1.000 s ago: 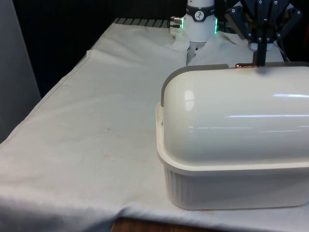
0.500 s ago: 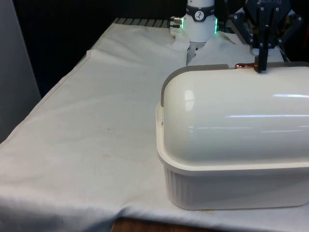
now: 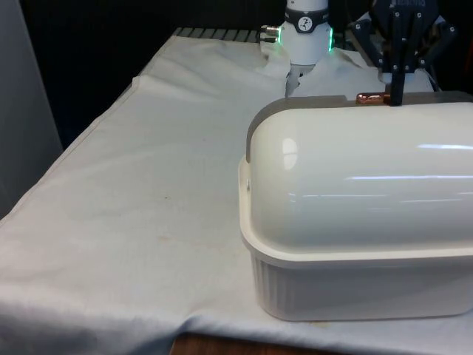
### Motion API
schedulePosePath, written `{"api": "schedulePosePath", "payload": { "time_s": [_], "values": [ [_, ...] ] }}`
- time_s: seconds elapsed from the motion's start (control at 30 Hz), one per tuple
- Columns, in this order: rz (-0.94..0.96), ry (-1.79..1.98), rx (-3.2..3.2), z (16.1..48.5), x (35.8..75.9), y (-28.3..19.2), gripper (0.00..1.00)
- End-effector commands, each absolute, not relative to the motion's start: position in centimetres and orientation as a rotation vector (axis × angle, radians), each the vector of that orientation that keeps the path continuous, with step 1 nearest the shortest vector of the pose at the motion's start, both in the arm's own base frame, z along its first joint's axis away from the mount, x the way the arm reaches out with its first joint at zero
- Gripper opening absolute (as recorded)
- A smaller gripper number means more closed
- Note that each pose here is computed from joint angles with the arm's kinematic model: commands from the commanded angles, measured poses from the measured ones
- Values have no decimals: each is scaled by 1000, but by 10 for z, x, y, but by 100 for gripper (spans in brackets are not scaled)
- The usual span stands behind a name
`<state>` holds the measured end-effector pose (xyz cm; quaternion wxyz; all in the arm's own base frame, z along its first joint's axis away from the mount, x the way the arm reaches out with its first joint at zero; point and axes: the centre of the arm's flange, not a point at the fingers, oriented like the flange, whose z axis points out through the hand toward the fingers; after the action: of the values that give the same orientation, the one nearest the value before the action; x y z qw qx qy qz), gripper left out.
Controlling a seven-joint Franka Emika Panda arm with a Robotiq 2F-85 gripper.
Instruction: Open the lid, then close it.
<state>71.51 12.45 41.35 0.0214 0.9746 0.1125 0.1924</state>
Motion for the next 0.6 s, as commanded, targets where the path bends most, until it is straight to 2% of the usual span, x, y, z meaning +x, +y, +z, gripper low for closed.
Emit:
{"api": "schedulePosePath", "payload": {
  "time_s": [0.0,0.57],
  "values": [
    [606,345,3013,412,712,124,0],
    [547,371,3011,398,686,124,0]
  ]
}}
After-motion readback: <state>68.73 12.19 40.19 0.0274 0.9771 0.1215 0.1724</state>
